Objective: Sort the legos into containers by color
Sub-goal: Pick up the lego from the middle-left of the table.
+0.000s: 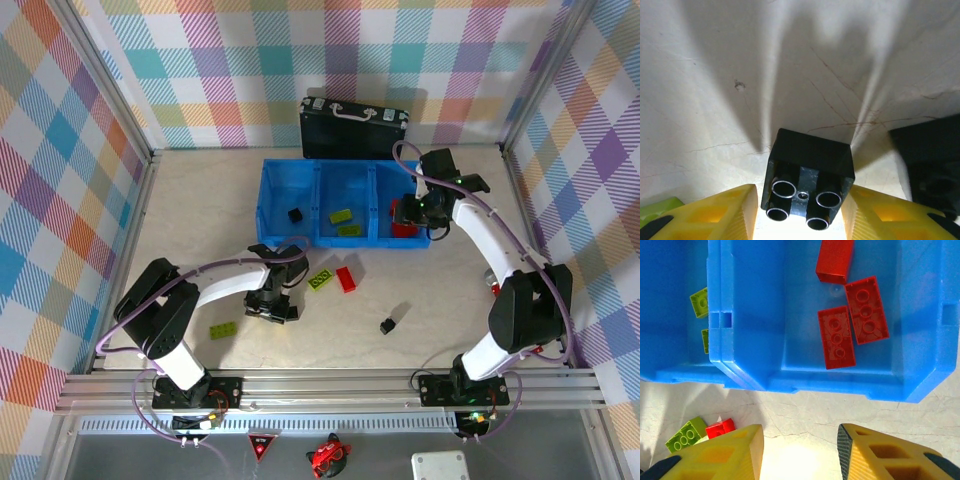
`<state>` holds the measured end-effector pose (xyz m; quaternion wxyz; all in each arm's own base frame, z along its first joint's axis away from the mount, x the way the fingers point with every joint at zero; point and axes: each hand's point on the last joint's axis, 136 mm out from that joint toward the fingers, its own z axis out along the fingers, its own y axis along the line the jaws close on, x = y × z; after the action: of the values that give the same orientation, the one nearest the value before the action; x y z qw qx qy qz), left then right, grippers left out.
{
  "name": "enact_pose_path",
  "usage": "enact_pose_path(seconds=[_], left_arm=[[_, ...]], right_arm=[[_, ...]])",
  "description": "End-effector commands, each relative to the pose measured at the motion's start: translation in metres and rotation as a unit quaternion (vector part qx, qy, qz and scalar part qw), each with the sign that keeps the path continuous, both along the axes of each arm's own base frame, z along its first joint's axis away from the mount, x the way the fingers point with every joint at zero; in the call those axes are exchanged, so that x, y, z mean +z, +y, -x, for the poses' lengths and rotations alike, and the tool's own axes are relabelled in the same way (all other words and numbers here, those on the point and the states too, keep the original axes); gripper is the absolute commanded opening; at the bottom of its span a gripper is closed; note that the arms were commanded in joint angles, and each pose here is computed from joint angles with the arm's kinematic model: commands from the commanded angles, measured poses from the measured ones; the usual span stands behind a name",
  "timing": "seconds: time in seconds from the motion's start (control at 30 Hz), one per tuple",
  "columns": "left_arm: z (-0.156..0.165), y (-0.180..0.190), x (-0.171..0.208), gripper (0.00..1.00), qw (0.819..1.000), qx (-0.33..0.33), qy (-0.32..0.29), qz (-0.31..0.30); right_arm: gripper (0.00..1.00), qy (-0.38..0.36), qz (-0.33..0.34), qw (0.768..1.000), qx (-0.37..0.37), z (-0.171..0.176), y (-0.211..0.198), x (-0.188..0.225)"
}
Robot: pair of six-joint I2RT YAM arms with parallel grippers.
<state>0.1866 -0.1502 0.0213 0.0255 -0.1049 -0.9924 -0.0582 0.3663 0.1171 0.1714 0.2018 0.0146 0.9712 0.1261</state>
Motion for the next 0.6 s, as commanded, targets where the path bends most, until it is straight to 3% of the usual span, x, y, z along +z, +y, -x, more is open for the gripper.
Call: enact_pose_path(seconds=[0.0,0.57], left_arm=[[0.002,0.001,-0.006,0.47,1.0,0.0,0.013,0.014],[-0.01,0.003,0.009,0.26,1.0,0.002,-0.007,0.026]], right_arm=[[0.45,0.006,-0.004,1.0,-0.006,0.008,-0.002,0.001],[0.45,0.005,0.0,1.0,-0.007,0.015,-0.006,0.002]])
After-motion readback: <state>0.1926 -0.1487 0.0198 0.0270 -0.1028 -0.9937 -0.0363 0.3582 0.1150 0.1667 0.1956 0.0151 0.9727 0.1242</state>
